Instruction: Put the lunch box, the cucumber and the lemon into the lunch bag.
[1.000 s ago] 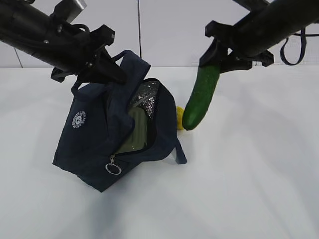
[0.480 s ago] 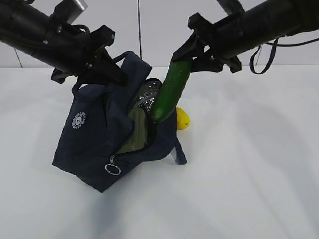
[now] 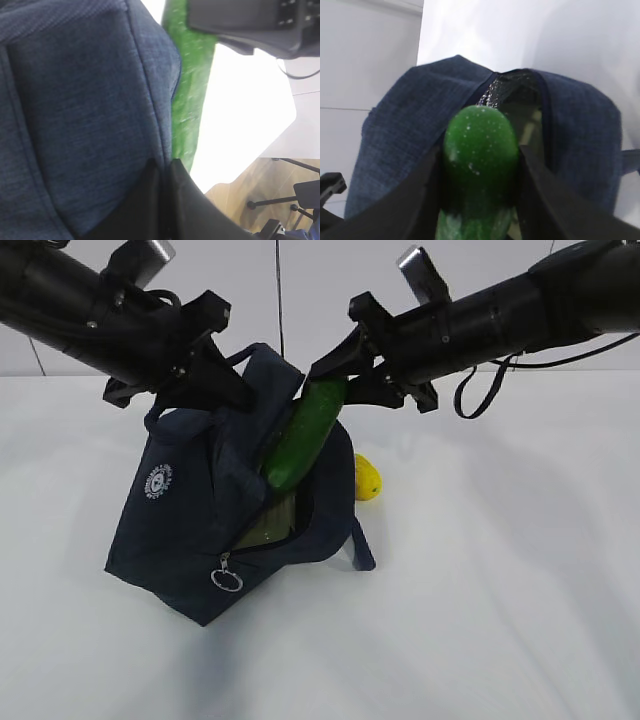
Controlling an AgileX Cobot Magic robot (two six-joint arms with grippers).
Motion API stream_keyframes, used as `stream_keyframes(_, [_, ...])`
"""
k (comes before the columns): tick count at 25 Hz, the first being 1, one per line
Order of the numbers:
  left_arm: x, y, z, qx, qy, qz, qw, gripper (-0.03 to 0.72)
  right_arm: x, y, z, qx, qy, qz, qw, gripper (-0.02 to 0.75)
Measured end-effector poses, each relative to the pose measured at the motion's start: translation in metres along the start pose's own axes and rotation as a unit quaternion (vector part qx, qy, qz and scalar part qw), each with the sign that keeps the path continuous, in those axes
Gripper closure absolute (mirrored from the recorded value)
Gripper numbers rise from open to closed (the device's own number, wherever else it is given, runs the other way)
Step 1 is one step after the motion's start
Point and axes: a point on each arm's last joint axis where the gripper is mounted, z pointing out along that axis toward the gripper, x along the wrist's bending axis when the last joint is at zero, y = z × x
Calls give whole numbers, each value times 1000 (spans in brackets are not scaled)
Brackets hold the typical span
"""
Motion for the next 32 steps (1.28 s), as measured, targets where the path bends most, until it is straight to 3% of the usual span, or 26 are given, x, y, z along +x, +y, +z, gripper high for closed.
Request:
stream_keyframes(7, [0,0,0,0,0,0,1000,693,-5,-15,33,31,11,4,999,415])
stream_keyframes(16, [0,0,0,-1,0,0,1000,693,-3,-18,46,22,38,4,999,415])
stream_keyframes(23, [0,0,0,-1,0,-1,1000,693,-19,-25,64,29,49,27,998,415])
stream_keyframes(32, [0,1,0,-8,2,-1,1000,693,-20,-26,66,33,57,6,998,351])
